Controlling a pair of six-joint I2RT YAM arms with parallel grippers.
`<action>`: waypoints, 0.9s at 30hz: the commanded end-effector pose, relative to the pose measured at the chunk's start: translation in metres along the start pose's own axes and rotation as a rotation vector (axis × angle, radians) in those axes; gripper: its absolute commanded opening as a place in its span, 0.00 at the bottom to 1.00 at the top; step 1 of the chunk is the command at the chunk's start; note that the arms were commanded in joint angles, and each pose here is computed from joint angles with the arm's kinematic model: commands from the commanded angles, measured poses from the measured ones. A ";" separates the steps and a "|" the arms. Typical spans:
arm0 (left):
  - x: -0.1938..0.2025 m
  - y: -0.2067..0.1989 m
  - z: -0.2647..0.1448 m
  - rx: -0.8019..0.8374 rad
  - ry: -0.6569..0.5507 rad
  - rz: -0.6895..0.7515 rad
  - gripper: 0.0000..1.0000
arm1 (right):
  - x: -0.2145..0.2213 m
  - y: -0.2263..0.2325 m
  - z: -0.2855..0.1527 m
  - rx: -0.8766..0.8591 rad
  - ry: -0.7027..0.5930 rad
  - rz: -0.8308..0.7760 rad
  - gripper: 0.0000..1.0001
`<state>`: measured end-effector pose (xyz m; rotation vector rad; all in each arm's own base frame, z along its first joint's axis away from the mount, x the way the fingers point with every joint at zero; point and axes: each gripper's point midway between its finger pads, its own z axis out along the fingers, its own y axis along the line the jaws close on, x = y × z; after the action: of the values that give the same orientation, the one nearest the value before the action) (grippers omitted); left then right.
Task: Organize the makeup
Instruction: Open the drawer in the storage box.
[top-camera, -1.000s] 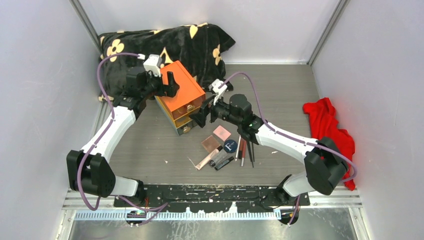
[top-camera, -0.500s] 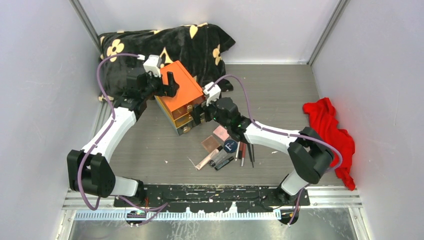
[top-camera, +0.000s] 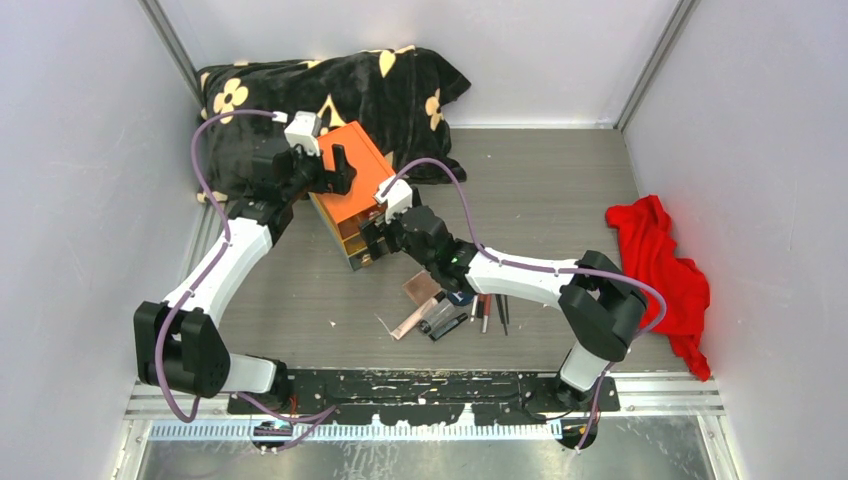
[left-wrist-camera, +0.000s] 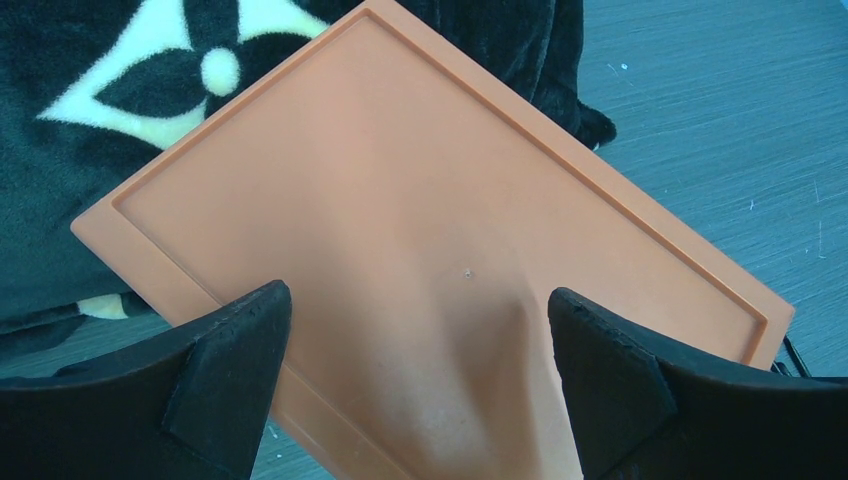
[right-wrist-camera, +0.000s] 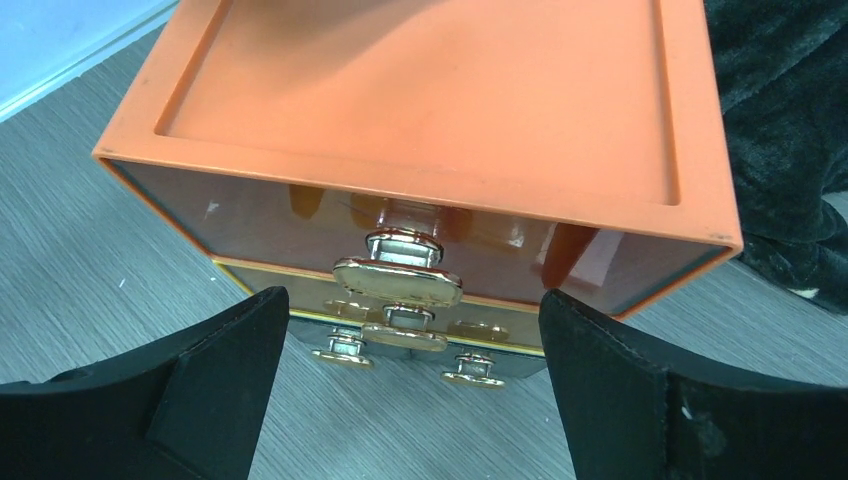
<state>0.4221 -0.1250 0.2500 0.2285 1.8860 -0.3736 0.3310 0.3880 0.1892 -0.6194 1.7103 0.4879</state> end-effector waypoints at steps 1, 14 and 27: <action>0.035 0.004 -0.003 -0.024 0.098 -0.030 1.00 | -0.053 -0.003 0.001 0.022 -0.152 0.026 1.00; 0.058 0.011 0.007 -0.048 0.142 -0.049 1.00 | -0.073 -0.006 0.005 0.044 -0.192 0.004 0.91; 0.069 0.013 0.011 -0.048 0.163 -0.054 1.00 | -0.066 0.001 0.008 0.017 -0.180 0.039 0.44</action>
<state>0.4309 -0.1236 0.2481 0.2105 1.8378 -0.3595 0.3341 0.3904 0.1974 -0.6143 1.6935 0.4636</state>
